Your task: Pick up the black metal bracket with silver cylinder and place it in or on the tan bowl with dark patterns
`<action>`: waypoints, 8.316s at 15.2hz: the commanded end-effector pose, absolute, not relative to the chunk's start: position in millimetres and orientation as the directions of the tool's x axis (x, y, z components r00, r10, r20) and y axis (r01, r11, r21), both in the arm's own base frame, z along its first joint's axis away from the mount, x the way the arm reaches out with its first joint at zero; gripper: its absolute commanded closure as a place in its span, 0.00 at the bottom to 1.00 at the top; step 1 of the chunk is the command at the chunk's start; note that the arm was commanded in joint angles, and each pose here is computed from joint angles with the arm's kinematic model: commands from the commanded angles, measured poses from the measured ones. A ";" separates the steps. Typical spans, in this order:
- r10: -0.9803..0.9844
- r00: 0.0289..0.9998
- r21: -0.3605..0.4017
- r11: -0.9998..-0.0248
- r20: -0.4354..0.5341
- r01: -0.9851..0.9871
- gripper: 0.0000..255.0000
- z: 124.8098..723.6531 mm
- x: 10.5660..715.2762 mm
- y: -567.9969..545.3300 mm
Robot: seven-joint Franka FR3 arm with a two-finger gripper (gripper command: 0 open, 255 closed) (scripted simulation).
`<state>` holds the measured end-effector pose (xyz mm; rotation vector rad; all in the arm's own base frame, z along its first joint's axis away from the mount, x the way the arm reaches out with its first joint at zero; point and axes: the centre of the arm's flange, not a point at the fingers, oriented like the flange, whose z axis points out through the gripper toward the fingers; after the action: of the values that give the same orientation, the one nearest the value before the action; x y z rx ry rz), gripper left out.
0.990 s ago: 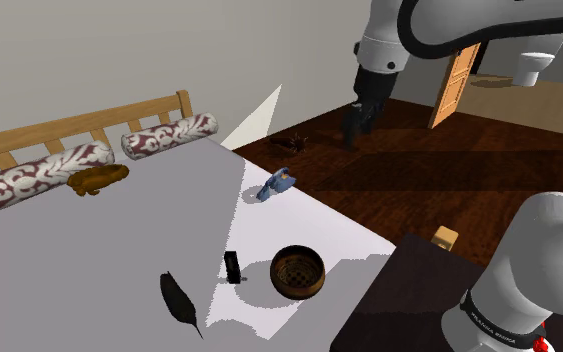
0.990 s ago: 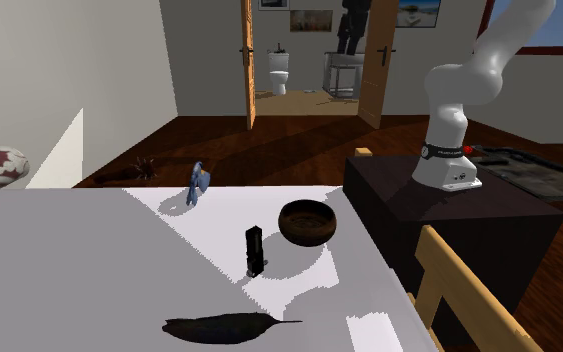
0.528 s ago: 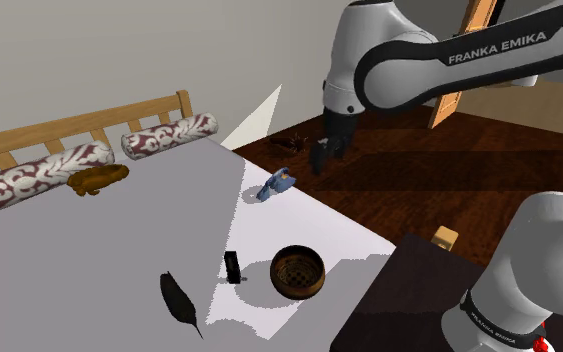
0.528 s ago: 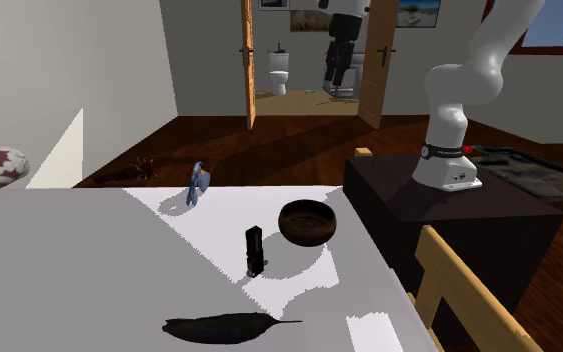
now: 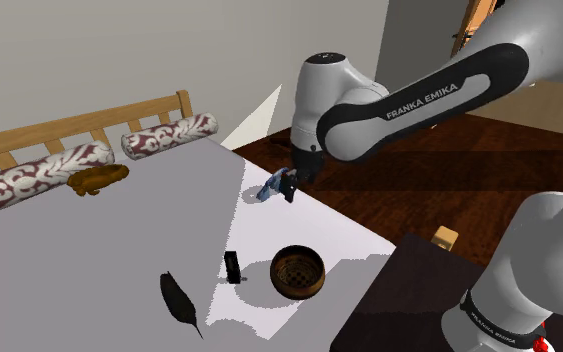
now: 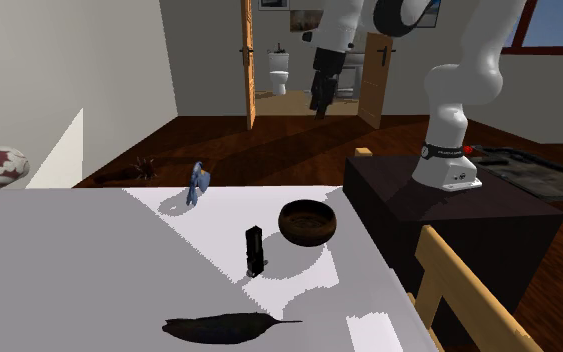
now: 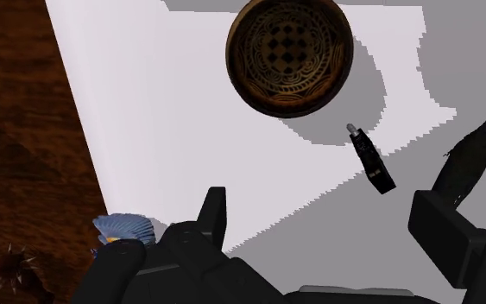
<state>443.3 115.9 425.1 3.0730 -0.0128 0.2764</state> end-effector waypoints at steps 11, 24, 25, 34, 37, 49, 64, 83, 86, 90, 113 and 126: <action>-0.010 0.978 0.070 -0.997 0.209 -0.025 0.00 303.0 518.9 190.6; -0.016 0.970 0.087 -0.995 0.241 -0.038 0.00 177.2 604.6 265.3; -0.016 0.970 0.088 -0.995 0.241 -0.038 0.00 172.1 605.8 264.8; -0.016 0.970 0.088 -0.995 0.241 -0.038 0.00 138.5 614.1 261.5; -0.016 0.970 0.088 -0.995 0.241 -0.038 0.00 138.5 614.1 261.5; -0.016 0.970 0.088 -0.995 0.241 -0.038 1.00 138.9 613.8 261.8; -0.016 0.970 0.088 -0.995 0.241 -0.038 1.00 212.4 614.1 261.5; -0.016 0.970 0.087 -0.995 0.241 -0.038 1.00 308.5 614.1 261.5; -0.016 0.970 0.088 -0.995 0.241 -0.038 1.00 320.2 585.5 236.7; -0.016 0.970 0.088 -0.995 0.241 -0.038 1.00 335.9 547.4 203.7; -0.016 0.970 0.088 -0.995 0.241 -0.038 1.00 308.4 447.0 116.6; -0.016 0.970 0.088 -0.995 0.241 -0.038 1.00 238.5 447.0 116.6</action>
<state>447.8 116.5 243.2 3.0273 -0.0433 0.3679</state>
